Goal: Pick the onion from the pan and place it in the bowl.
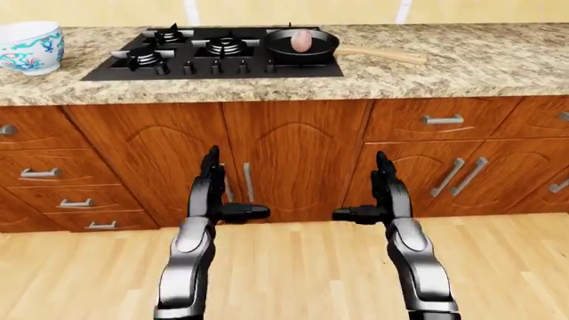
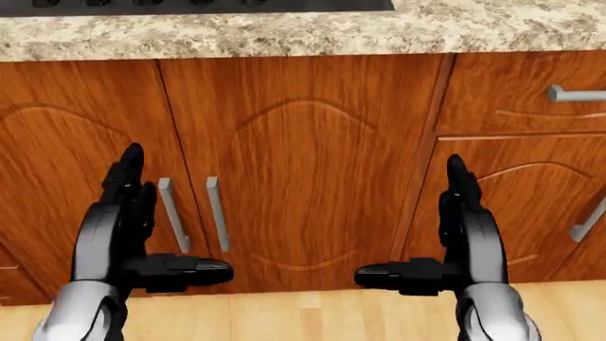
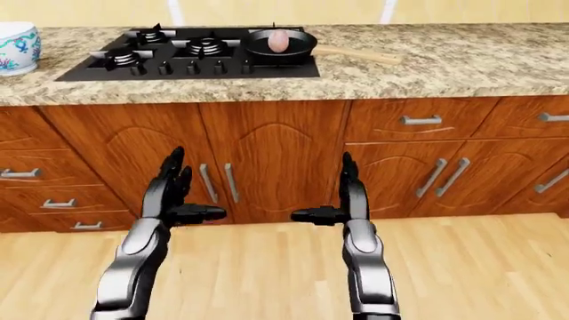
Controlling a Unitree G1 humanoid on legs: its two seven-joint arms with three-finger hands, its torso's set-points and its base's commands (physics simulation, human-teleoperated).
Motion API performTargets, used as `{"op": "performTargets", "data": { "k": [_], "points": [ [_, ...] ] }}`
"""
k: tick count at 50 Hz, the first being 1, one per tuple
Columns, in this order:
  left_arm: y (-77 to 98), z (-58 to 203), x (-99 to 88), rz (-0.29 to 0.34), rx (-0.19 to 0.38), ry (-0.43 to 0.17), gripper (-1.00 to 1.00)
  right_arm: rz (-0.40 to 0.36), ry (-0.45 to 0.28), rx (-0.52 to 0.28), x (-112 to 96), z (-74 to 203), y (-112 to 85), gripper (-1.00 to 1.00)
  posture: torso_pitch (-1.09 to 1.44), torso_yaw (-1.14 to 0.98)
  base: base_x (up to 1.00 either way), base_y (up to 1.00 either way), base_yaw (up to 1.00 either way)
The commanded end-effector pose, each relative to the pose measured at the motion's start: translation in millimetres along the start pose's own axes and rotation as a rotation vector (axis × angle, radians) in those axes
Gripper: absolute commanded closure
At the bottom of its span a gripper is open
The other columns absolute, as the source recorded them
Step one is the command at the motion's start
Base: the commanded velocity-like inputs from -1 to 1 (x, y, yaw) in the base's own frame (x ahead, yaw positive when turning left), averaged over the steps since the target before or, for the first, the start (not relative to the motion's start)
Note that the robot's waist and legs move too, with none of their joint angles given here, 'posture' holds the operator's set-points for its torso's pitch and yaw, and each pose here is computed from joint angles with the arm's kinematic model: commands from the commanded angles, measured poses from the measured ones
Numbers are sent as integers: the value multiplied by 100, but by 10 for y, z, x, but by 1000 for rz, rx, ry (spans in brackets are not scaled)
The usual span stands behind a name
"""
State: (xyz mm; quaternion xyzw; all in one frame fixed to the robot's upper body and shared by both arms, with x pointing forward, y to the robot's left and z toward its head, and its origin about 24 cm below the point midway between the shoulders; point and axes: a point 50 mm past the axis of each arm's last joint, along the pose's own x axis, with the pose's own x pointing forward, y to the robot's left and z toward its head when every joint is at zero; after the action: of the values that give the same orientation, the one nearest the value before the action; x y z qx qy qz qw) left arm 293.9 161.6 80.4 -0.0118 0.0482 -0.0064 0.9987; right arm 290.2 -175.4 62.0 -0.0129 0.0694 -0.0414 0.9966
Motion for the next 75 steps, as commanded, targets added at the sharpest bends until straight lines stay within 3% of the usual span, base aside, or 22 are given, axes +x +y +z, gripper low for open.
{"op": "performTargets", "data": {
  "k": [1, 7, 11, 15, 16, 17, 18, 19, 75],
  "points": [
    [-9, 304, 143, 0, -22, -32, -100, 57, -89, 37, 76, 368, 50, -100, 0, 0, 0, 0, 0],
    [-61, 927, 517, 15, 45, -67, -100, 82, -107, -37, 396, 984, -39, -100, 0, 0, 0, 0, 0],
    [-69, 1465, 767, 43, 63, -95, -100, 89, -123, -92, 608, 1530, -71, -100, 0, 0, 0, 0, 0],
    [-69, 1870, 891, 40, 43, -93, -100, 103, -137, -134, 809, 2065, -37, -100, 0, 0, 0, 0, 0],
    [-52, 2095, 930, 52, 57, -96, -100, 103, -149, -149, 837, 2415, -37, -100, 0, 0, 0, 0, 0],
    [-32, 2208, 947, 66, 61, -102, -100, 104, -154, -146, 853, 2536, -52, -100, 0, 0, 0, 0, 0],
    [-19, 2605, 865, 98, 92, -156, -100, 103, -196, -195, 707, 3046, -57, -100, 0, 0, 0, 0, 0],
    [-19, 2629, 872, 99, 95, -157, -100, 104, -199, -199, 708, 3091, -56, -100, 0, 0, 0, 0, 0],
    [-65, 2694, 844, 92, 107, -169, -100, 134, -189, -234, 712, 3113, 2, -100, 0, 0, 2, 14, 0]
  ]
}}
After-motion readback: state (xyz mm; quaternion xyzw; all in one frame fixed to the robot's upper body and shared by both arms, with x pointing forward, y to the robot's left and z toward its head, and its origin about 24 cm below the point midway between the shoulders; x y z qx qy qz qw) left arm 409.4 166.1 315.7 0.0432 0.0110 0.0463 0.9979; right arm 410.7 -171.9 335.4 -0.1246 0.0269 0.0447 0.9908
